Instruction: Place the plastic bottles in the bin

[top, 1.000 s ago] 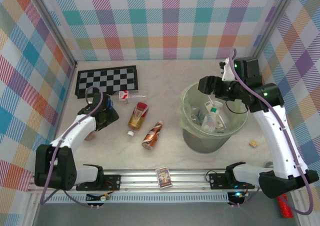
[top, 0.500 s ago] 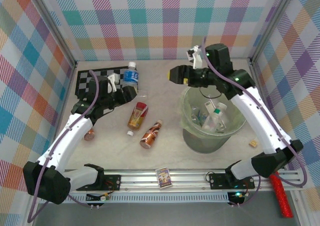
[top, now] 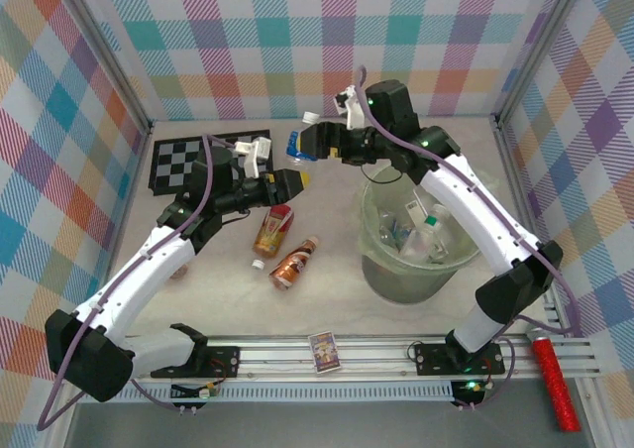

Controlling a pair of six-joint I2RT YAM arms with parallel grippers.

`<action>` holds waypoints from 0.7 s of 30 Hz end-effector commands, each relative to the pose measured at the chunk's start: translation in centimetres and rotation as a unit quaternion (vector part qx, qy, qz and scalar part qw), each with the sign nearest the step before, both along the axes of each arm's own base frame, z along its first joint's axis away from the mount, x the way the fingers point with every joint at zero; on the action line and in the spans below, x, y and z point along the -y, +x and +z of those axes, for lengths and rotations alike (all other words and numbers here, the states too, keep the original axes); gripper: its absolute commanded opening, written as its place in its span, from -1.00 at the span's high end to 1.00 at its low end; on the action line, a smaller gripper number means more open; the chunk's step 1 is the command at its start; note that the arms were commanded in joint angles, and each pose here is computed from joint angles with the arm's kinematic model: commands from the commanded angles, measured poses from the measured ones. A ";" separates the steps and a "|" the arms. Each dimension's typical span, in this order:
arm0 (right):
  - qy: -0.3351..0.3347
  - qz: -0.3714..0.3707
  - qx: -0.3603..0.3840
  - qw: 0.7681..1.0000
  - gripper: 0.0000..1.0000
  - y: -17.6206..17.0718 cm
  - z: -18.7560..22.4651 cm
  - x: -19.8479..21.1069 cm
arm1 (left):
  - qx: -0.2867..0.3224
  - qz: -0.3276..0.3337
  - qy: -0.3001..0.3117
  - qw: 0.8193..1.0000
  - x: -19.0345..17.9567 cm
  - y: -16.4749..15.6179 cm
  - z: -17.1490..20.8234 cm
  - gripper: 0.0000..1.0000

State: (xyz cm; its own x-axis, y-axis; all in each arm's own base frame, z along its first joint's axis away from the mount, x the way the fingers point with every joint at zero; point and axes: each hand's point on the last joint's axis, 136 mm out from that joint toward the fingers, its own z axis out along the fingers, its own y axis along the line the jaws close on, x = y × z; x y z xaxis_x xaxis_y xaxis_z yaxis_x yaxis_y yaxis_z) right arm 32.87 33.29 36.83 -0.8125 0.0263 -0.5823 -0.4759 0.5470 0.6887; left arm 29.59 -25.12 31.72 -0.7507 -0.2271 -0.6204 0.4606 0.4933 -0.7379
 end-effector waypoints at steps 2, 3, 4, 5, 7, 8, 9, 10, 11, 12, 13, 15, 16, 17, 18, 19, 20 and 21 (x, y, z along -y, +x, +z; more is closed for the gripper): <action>0.017 -0.004 0.023 1.000 -0.68 0.7 1.5 -0.6 | 0.025 -0.029 -0.027 0.999 1.3 -0.5 2.0 -0.19; 0.017 -0.004 0.022 1.000 -0.61 0.7 1.4 -0.6 | 0.025 -0.029 -0.027 0.999 1.4 -0.5 1.9 -0.19; 0.017 -0.005 0.021 1.000 -0.53 0.7 1.3 -0.6 | 0.022 -0.029 -0.026 0.999 1.4 -0.4 1.7 -0.19; 0.017 -0.007 0.021 1.000 -0.46 0.8 1.3 -0.6 | 0.021 -0.030 -0.025 0.999 1.5 -0.4 1.6 -0.19; 0.015 -0.008 0.021 1.000 -0.32 0.8 1.2 -0.5 | 0.021 -0.031 -0.025 0.999 1.5 -0.4 1.5 -0.19; 0.015 -0.009 0.023 1.000 -0.25 0.8 1.3 -0.5 | 0.021 -0.031 -0.025 0.999 1.6 -0.4 1.5 -0.19; 0.015 -0.010 0.026 0.999 -0.19 0.8 1.4 -0.4 | 0.021 -0.030 -0.025 0.999 1.5 -0.4 1.6 -0.21; 0.014 -0.013 0.030 0.999 -0.17 0.8 1.6 -0.3 | 0.021 -0.029 -0.023 0.999 1.5 -0.3 1.5 -0.27; 0.013 -0.014 0.032 0.999 -0.16 0.8 1.7 -0.2 | 0.022 -0.029 -0.022 0.999 1.5 -0.3 1.5 -0.33; 0.011 -0.017 0.037 0.999 -0.15 0.9 2.0 0.0 | 0.022 -0.028 -0.021 0.999 1.5 -0.4 1.5 -0.47; 0.008 -0.020 0.043 0.999 -0.14 0.9 2.3 0.2 | 0.024 -0.028 -0.019 0.999 1.4 -0.4 1.5 -0.64; -0.003 -0.028 0.056 0.998 -0.12 0.8 3.1 0.8 | 0.029 -0.025 -0.011 0.999 1.1 -0.5 1.5 -0.90; -0.012 -0.035 0.063 0.997 -0.10 0.8 3.5 1.3 | 0.033 -0.021 -0.004 0.999 0.9 -0.6 1.4 -0.97; -0.019 -0.041 0.069 0.997 -0.09 0.7 3.9 1.8 | 0.035 -0.017 0.003 0.999 0.7 -0.6 1.3 -1.00; -0.024 -0.049 0.078 0.995 -0.08 0.6 4.6 2.5 | 0.036 -0.010 0.014 0.999 0.3 -0.7 1.0 -0.99; -0.028 -0.057 0.087 0.994 -0.08 0.3 5.2 3.3 | 0.037 -0.001 0.028 0.999 -0.1 -0.6 0.7 -0.99; -0.033 -0.066 0.094 0.993 -0.07 0.0 5.9 4.3 | 0.037 0.009 0.041 0.998 -0.6 -0.5 0.2 -1.00; -0.039 -0.077 0.100 0.991 -0.05 -0.3 6.4 5.3 | 0.035 0.017 0.052 0.998 -1.0 -0.5 -0.3 -0.99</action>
State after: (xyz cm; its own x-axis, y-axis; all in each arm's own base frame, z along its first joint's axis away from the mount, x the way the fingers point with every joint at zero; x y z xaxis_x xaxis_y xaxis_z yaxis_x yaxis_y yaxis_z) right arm 34.12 31.33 39.68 -0.7420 0.0712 -0.6666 -0.4857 0.6283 0.6077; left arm 29.44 -25.41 31.12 -0.7394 -0.1965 -0.6439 0.4802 0.5164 -0.7090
